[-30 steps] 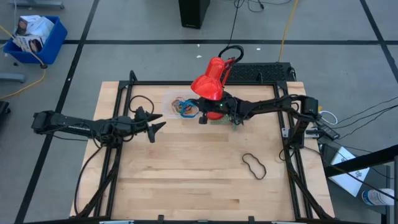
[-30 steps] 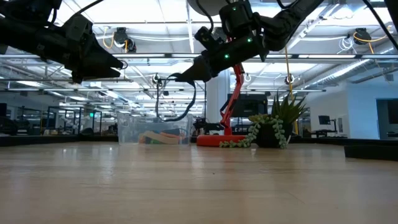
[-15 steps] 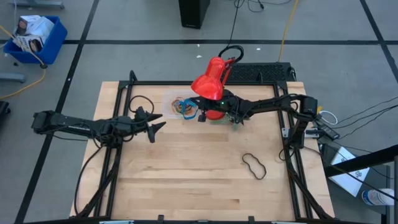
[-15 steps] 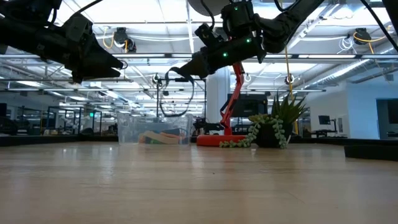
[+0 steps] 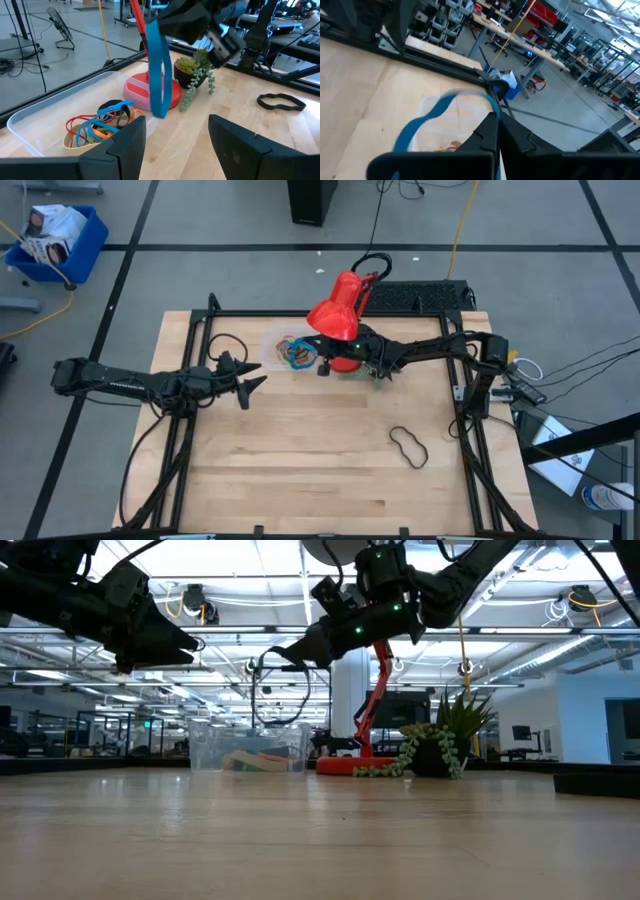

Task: Pick and place rubber bands into bin
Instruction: Put the blue rubber band into the transparent bin

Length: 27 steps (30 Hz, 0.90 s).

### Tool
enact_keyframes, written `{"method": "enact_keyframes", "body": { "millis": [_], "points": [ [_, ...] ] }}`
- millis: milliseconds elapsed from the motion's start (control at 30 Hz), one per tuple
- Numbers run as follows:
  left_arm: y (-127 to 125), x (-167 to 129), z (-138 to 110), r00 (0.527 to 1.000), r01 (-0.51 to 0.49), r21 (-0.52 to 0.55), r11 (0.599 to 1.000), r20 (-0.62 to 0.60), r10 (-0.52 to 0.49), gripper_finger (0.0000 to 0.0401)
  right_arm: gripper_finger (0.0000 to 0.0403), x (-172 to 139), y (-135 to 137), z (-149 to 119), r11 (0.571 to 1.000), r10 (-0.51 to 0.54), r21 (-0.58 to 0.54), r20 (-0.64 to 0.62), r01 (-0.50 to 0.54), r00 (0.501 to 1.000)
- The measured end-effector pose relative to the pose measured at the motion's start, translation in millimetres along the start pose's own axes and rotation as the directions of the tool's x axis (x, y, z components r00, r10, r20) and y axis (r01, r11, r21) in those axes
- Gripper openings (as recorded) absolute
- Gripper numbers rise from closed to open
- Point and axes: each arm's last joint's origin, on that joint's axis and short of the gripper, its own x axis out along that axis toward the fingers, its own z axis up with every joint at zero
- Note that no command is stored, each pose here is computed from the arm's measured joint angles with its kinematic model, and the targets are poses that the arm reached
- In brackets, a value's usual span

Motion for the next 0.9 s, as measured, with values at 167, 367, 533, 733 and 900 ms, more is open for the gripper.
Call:
{"method": "enact_keyframes", "body": {
  "millis": [167, 367, 533, 733, 900],
  "points": [
    [0.0, 0.0, 0.0, 1.0, 0.0, 0.0, 1.0, 0.0, 0.0, 0.0223, 0.0, 12.5, 4.3, -10.9, 1.0, 0.004, -0.027, -0.019, -0.004, 1.0],
    [-0.1, 0.0, 0.1, 1.0, 0.001, 0.0, 1.0, 0.001, -0.001, 0.0223, 0.0, 32.4, 8.6, -16.3, 0.996, 0.008, -0.088, -0.027, -0.01, 1.0],
    [0.0, 0.0, -0.1, 1.0, 0.0, 0.001, 1.0, -0.001, 0.0, 0.0223, 0.0, 43.9, 6.9, -18.2, 0.991, -0.004, -0.135, -0.029, 0.0, 1.0],
    [0.0, 0.0, -0.2, 1.0, 0.0, 0.001, 1.0, -0.002, 0.0, 0.0223, 0.0, 48.1, -0.9, -18.1, 0.99, -0.037, -0.137, -0.012, 0.035, 0.999],
    [0.0, 0.0, -0.2, 1.0, 0.0, 0.001, 1.0, -0.002, 0.0, 0.0223, 0.0, 47.9, -6.0, -13.2, 0.986, -0.079, -0.144, 0.043, 0.084, 0.996]
  ]
}}
